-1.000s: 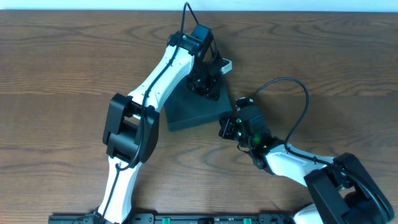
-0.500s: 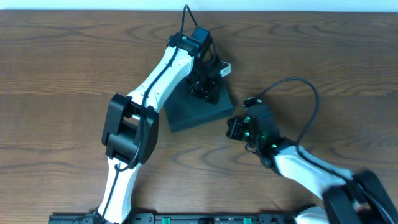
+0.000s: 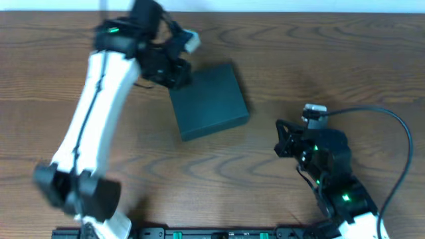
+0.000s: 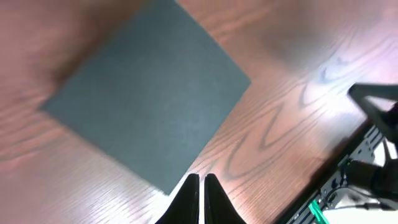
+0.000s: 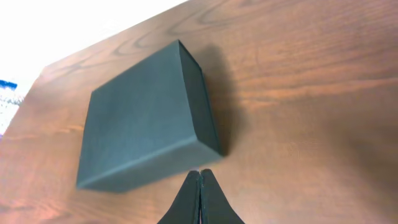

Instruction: Pack container

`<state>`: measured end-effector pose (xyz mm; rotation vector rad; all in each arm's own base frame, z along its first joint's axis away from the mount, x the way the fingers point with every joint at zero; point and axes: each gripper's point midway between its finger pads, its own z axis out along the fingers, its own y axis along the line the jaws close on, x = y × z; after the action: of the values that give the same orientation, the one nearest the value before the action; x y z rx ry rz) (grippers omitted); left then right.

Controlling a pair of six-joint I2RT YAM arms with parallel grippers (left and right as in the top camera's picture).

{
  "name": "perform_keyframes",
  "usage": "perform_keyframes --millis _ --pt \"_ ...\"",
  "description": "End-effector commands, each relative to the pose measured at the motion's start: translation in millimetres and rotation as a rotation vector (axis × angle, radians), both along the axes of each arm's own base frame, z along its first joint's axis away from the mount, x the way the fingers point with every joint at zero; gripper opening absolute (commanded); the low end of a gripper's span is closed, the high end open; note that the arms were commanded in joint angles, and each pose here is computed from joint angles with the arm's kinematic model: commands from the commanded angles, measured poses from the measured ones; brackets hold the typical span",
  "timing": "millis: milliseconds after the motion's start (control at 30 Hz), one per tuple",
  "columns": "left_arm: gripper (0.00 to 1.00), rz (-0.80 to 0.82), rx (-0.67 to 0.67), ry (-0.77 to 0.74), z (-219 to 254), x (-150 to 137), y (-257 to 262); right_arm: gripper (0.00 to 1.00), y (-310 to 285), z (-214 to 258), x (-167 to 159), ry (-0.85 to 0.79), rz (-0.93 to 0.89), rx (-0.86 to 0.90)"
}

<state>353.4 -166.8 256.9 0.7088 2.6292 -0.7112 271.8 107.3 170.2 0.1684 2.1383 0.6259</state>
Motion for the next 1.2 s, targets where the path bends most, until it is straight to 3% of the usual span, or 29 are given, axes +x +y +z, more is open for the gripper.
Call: perform_keyframes --millis 0,133,333,633,900,1167 --pt "0.06 0.064 0.0 -0.02 13.2 -11.9 18.8 0.02 1.8 7.9 -10.3 -0.015 0.045 -0.001" --pt "0.06 0.121 -0.007 -0.034 11.8 -41.2 36.2 0.01 5.5 3.2 -23.3 0.035 0.077 0.017" --pt "0.06 0.183 0.043 0.023 -30.4 -91.1 55.3 0.02 10.0 2.1 -31.7 0.056 0.137 -0.01" --pt "0.06 0.322 0.015 0.075 -55.6 -123.2 62.4 0.01 28.1 -17.9 -65.9 0.177 0.315 0.005" --pt "0.06 0.535 0.065 0.154 -78.5 -119.7 78.8 0.02 16.0 -29.3 -54.4 0.163 0.286 -0.111" --pt "0.06 0.703 -0.026 0.143 -132.1 -59.3 72.4 0.01 31.9 -59.9 -0.3 0.18 0.291 -0.122"
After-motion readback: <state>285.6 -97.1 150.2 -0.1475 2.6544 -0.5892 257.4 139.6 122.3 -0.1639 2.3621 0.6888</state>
